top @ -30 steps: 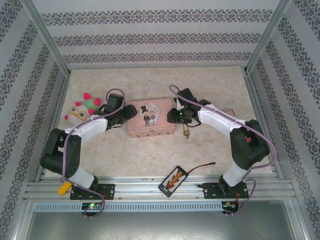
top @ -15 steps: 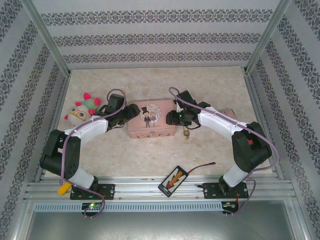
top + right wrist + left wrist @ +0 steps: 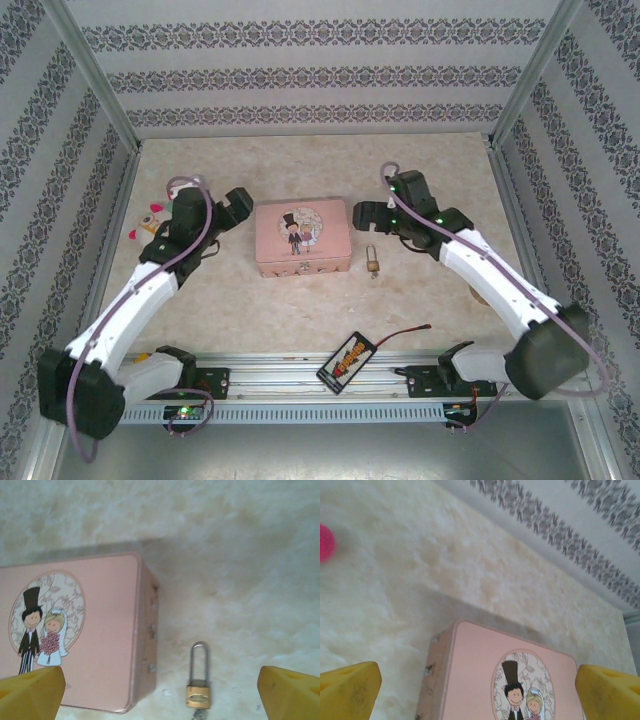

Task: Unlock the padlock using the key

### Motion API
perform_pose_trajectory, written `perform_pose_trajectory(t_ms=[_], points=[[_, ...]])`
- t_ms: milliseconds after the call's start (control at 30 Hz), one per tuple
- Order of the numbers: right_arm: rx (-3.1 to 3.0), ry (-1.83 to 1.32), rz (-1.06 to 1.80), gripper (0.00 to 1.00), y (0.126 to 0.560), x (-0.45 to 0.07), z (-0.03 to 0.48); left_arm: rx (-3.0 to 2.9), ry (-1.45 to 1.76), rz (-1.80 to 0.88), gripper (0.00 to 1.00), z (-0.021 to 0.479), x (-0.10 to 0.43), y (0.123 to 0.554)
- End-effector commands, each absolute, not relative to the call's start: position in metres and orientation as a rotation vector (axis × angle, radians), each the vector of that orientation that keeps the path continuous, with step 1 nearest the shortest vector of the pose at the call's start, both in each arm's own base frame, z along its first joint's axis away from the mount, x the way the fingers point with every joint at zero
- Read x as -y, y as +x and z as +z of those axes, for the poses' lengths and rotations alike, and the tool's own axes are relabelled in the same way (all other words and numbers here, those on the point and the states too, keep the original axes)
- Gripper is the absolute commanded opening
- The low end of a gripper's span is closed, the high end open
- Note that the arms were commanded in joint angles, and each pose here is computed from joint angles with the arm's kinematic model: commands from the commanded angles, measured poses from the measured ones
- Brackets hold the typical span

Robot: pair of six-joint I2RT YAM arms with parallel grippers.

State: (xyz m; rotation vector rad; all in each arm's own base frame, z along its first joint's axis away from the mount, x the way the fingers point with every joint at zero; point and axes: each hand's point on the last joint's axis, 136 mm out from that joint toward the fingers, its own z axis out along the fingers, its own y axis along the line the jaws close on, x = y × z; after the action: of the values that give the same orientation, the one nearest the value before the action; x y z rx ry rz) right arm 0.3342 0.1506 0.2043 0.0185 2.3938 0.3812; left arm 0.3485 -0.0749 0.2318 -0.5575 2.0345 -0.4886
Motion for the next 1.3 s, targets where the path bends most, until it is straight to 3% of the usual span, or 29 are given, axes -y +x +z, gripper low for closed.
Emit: perform_pose_trajectory(t_ms=[0,267,533,867,1267], points=[[-2.342,0.021,0.261,0.98,0.33,-0.123,0.206,-2.021,-0.571,-0.256,0.99,0.221,0.037,0.325],[-2.09,0.031,0.203,0.98,0.309,-0.086,0.243,-1.848,-0.517,-0.07,0.99,0.225,0.0,0.292],[-1.957,0.167,0.021,0.98,0.295,-0.036,0.239,-1.73,-0.412,0.082,0.99,0.22,-0.017,0.28],[-1.82,0.294,-0.032,0.98,0.309,-0.004,0.214,-1.743,-0.205,0.235,0.99,0.189,-0.019,0.295],[-1.781,0.21,-0.171,0.98,0.329,0.017,0.189,-1.821,-0.204,0.129,0.99,0.146,-0.025,0.329]])
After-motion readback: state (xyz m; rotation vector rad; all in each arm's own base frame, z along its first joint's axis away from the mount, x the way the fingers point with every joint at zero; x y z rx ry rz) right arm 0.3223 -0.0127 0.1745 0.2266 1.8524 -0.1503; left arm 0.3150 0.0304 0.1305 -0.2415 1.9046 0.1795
